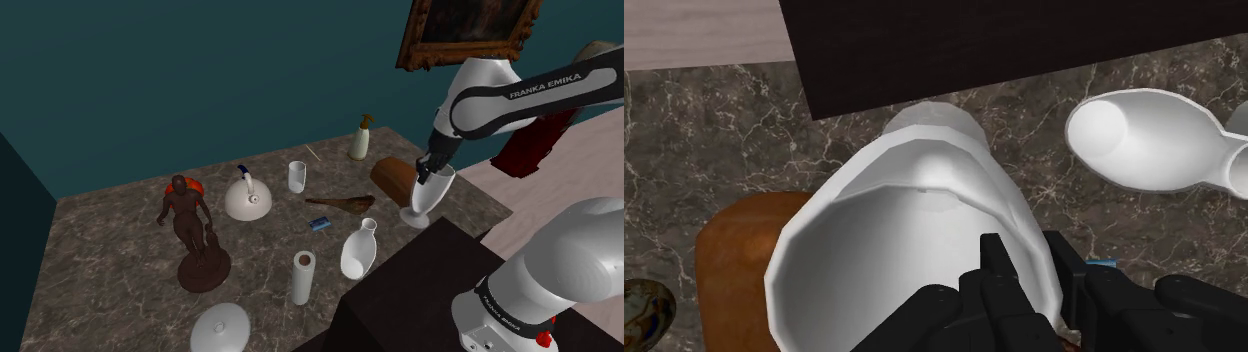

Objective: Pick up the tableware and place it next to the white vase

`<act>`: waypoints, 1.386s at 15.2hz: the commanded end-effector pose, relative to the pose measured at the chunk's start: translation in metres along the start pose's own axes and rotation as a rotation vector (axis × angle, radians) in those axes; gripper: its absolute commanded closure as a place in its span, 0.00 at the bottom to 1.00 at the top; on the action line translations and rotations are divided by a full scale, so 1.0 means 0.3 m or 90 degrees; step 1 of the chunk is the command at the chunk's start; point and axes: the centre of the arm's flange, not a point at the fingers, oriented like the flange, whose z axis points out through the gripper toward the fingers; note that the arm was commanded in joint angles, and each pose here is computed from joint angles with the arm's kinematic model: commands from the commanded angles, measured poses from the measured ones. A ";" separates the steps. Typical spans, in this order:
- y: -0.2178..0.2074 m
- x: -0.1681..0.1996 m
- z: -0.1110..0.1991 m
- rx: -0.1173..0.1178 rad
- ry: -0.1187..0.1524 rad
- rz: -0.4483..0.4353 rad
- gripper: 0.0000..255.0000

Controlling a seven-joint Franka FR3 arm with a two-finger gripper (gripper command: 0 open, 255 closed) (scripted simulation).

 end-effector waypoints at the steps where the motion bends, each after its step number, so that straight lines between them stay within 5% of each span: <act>1: 0.000 -0.001 -0.037 0.000 0.000 0.000 1.00; 21: -0.041 0.017 -0.356 0.000 0.000 0.000 1.00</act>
